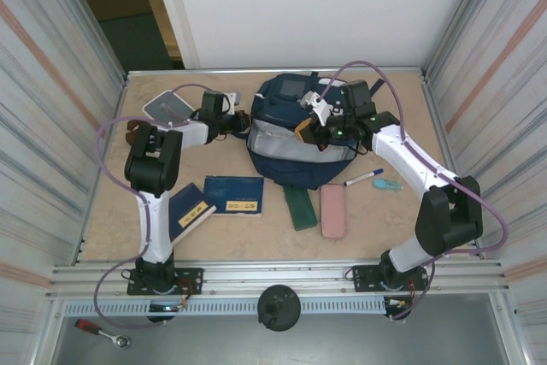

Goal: Pack books, pencil case, and school supplies into a backpack

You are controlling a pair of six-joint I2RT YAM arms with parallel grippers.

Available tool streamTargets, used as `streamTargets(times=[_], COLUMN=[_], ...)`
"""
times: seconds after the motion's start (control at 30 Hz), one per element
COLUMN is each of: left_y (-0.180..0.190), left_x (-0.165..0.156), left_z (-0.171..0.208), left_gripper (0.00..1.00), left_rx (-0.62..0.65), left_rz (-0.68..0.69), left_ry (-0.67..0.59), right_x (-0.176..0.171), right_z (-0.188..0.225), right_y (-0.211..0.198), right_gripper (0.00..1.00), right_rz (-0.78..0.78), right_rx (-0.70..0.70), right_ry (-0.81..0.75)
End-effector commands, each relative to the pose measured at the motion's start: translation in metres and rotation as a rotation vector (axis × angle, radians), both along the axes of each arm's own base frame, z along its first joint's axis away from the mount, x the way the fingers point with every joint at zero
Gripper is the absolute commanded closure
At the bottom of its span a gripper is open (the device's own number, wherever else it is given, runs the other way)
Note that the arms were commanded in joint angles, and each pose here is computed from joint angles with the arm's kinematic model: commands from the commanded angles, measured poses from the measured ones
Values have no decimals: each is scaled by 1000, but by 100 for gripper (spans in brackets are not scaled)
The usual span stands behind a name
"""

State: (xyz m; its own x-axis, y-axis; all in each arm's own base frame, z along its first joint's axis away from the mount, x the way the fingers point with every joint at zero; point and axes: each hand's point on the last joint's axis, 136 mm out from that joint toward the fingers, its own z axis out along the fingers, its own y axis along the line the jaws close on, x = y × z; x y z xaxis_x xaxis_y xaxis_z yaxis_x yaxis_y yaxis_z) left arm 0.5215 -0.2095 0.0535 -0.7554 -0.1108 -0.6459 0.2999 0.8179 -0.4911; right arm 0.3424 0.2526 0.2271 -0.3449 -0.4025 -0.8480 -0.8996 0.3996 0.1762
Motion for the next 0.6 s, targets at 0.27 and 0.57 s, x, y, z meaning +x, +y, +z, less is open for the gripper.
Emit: streamTargets(times=[0.27,0.57], left_y=[12,53], left_x=[7,-35], left_z=[23,82], left_gripper=[78,51], left_rx=[-18,19], left_rz=[17,87], left_ry=[-53,-138], right_x=[12,42], right_z=[31,31], right_y=[12,23], right_gripper=[100,100], right_rz=[38,14], right_rx=[75,21], right_ry=[-62,-80])
